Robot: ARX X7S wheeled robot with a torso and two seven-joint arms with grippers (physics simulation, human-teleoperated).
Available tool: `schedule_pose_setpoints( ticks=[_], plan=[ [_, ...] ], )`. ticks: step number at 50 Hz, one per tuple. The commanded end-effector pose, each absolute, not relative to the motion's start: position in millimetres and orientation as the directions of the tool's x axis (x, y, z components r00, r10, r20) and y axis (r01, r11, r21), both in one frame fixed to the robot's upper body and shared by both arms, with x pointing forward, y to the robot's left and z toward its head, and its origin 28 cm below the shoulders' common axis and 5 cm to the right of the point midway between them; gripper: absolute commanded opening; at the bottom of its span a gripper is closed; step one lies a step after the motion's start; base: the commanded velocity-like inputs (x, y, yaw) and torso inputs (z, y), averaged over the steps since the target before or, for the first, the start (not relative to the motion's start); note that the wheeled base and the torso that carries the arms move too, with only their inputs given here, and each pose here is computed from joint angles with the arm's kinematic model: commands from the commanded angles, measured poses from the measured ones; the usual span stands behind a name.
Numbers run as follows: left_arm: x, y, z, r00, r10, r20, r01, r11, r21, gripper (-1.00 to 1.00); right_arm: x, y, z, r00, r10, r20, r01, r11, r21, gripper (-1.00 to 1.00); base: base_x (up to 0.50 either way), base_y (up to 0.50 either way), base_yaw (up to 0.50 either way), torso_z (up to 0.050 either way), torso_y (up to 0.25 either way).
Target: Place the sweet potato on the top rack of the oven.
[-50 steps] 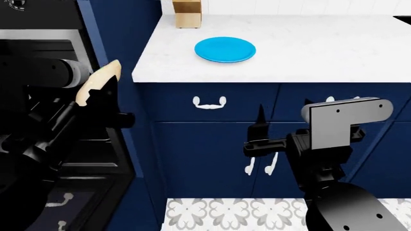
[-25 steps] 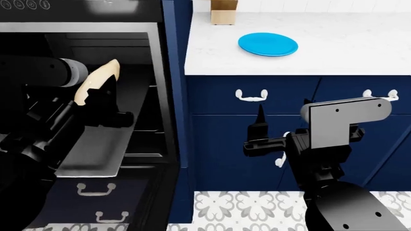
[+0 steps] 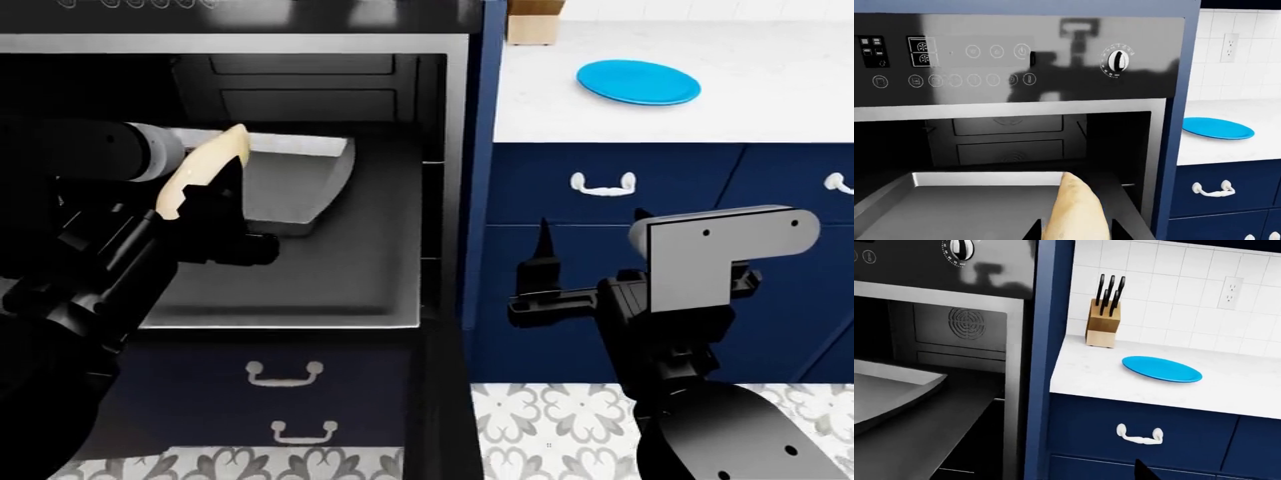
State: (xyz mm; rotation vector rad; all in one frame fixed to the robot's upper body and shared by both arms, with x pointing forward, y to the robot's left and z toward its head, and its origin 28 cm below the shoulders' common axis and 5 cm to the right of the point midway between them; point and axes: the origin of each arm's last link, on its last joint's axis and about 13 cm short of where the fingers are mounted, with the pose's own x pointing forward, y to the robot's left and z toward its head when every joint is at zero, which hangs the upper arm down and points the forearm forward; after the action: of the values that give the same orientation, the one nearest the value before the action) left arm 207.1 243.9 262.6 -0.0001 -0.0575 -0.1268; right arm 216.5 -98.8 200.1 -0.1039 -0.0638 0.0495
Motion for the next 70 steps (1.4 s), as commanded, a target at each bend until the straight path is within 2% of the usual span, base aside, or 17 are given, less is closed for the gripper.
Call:
schedule_pose_setpoints(
  ticks=[1,24,31,34,52,58,70],
  plan=[
    [208,244,263,0.990,-0.121,0.067,0.121,0.993,-0.003,-1.00,216,-99,200,0.997,0.051,0.060,-0.045,0.994,-0.103,1.00,-0.14,0.50,0.00,0.000,0.000],
    [205,245,264,0.990,-0.119,0.072,0.120,0.993,-0.005,-1.00,215,-99,200,0.996,0.043,0.075,-0.036,0.995,-0.091,1.00,-0.14,0.50,0.00,0.000,0.000],
    [206,246,264,0.991,-0.118,0.071,0.118,0.993,-0.006,-1.00,215,-99,200,0.996,0.024,0.085,-0.018,0.997,-0.072,1.00,0.00,0.00,0.00,0.000,0.000],
    [207,245,263,0.990,-0.119,0.070,0.120,0.993,-0.007,-1.00,212,-100,204,0.987,0.062,0.149,-0.060,0.998,-0.015,1.00,0.07,0.00,0.00,0.000,0.000],
    [208,242,262,0.989,-0.131,0.065,0.131,0.991,-0.003,-1.00,211,-101,203,0.990,0.044,0.131,-0.042,0.999,-0.012,1.00,0.50,0.00,0.00,0.000,0.001],
    [211,236,256,0.986,-0.164,0.031,0.164,0.987,0.005,-1.00,212,-101,203,0.991,0.035,0.131,-0.031,0.999,-0.038,1.00,0.50,0.00,0.00,0.000,0.002],
    [230,231,236,0.982,-0.176,-0.062,0.177,0.984,0.006,-1.00,210,-104,201,0.991,0.010,0.131,-0.008,1.000,-0.015,1.00,0.00,0.00,0.00,0.000,0.001]
  ],
)
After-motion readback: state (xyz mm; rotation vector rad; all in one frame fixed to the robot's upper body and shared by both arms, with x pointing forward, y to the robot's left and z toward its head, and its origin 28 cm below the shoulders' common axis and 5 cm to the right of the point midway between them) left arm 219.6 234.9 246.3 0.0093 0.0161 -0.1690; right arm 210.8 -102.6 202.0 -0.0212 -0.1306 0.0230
